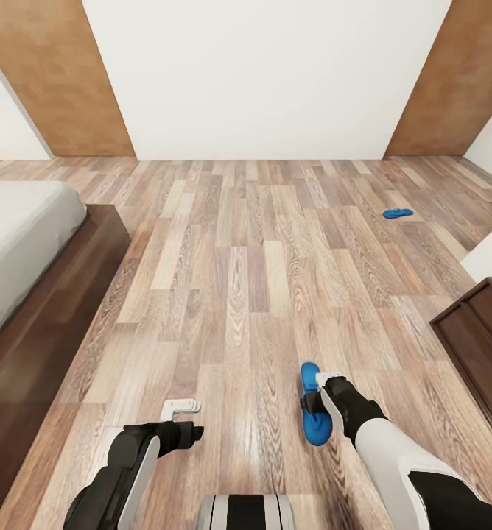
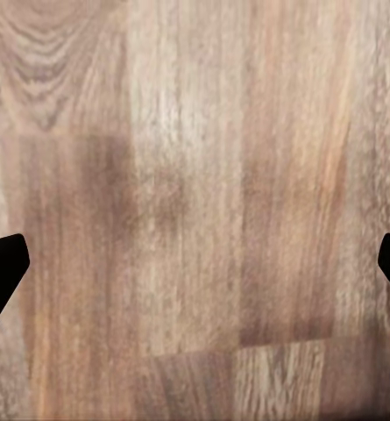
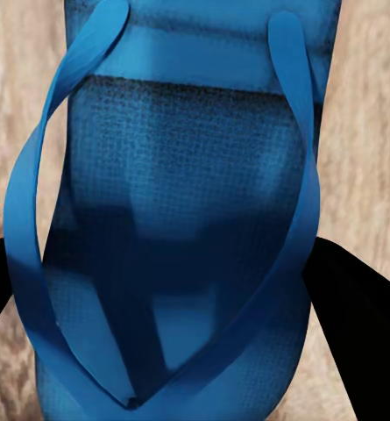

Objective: In the bedroom, move the book from the bed onto either nightstand, and place the two sandals side by side next to the bed.

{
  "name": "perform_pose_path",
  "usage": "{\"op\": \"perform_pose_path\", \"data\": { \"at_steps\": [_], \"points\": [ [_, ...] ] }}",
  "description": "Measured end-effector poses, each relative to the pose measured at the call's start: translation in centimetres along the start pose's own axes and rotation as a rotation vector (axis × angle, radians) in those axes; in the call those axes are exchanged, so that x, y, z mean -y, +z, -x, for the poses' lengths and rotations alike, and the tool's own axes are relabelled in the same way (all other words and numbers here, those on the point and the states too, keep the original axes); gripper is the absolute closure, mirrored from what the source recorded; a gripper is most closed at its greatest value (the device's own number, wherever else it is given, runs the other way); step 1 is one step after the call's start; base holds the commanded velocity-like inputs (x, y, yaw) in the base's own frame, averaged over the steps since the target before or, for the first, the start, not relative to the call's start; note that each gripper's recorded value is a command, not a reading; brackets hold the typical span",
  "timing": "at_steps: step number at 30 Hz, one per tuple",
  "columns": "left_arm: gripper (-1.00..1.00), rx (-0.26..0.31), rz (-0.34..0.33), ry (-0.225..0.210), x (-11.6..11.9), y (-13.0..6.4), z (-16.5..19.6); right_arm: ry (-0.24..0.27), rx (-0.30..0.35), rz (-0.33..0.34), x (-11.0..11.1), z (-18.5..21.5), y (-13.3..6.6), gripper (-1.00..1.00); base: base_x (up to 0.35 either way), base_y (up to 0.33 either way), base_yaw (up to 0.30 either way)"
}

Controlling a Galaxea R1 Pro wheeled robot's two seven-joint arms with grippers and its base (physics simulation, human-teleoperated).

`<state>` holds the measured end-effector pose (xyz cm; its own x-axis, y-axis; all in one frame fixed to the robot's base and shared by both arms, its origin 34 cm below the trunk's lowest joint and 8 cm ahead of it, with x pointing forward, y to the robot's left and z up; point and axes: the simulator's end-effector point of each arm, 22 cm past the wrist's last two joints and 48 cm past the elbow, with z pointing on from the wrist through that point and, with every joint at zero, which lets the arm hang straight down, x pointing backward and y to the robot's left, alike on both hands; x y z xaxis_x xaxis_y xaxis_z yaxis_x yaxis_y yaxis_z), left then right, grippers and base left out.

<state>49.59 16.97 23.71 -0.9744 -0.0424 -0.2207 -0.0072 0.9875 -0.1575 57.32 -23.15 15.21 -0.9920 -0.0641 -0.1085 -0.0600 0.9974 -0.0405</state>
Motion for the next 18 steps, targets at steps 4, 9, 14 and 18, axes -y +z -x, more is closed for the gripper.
{"op": "perform_pose_path", "data": {
  "at_steps": [4,9,14,18],
  "points": [
    [-1.0,-0.022,0.004,-0.001,-0.1,0.4,-0.8,0.0,0.006,-0.002,0.1,0.3,-0.3,1.0,0.0,0.0,0.0],
    [-1.0,-0.08,0.008,-0.004,-0.3,1.4,-3.1,0.0,0.014,-0.003,0.2,0.6,-0.6,1.0,0.0,0.0,0.0],
    [-1.0,-0.158,0.015,-0.007,-0.5,2.9,-6.6,0.001,0.022,-0.005,0.3,0.9,-1.0,1.0,0.0,0.0,0.0],
    [-1.0,-0.175,0.023,-0.006,-0.7,3.7,-8.0,0.002,0.028,-0.005,0.3,1.1,-1.3,1.0,0.0,0.0,0.0]
  ]
}}
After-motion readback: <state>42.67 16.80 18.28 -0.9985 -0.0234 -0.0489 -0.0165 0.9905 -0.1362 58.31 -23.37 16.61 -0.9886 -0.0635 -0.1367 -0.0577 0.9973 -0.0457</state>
